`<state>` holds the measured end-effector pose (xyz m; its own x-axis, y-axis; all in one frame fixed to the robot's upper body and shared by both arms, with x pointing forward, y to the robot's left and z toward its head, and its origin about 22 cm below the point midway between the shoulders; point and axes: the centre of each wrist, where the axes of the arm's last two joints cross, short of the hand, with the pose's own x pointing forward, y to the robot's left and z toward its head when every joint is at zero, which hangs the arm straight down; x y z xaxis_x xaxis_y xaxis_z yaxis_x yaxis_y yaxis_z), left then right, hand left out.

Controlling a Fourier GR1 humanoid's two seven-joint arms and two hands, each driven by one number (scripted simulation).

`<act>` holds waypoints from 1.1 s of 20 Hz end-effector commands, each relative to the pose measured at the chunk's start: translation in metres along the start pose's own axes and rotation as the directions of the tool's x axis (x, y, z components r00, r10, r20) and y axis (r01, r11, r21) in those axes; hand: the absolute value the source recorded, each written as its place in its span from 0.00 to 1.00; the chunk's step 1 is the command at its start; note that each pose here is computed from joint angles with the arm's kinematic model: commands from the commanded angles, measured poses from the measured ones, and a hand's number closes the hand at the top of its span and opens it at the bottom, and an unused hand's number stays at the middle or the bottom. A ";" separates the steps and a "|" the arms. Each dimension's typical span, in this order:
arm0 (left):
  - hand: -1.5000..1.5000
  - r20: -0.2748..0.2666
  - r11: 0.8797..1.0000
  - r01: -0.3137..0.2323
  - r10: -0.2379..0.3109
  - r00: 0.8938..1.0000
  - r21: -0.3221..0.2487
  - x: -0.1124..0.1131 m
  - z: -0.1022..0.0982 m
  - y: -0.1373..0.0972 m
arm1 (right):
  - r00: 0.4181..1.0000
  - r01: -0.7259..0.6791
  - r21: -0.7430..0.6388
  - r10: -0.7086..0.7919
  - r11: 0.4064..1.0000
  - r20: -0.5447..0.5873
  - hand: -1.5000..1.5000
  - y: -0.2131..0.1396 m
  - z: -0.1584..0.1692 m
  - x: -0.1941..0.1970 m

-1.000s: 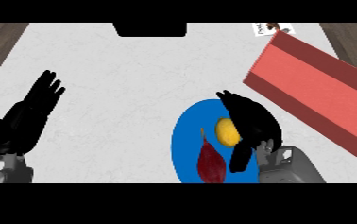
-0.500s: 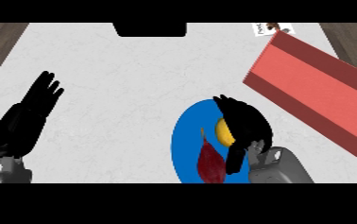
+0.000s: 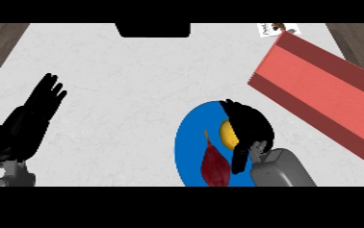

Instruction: Pick the lemon from the plate and place it in the cardboard box

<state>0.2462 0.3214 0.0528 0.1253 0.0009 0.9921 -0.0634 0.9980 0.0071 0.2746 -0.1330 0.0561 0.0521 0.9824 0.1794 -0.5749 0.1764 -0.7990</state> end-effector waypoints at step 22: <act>0.50 0.001 1.000 0.009 -0.009 1.000 0.014 0.021 -0.005 -0.001 | 0.933 -0.168 -0.101 0.191 0.981 0.304 1.00 0.013 0.008 -0.046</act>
<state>0.2461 0.3218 0.0583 0.1324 0.0045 0.9912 -0.0634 0.9980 0.0039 0.2729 -0.1613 0.0405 -0.2191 0.9549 0.2005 -0.4904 0.0699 -0.8687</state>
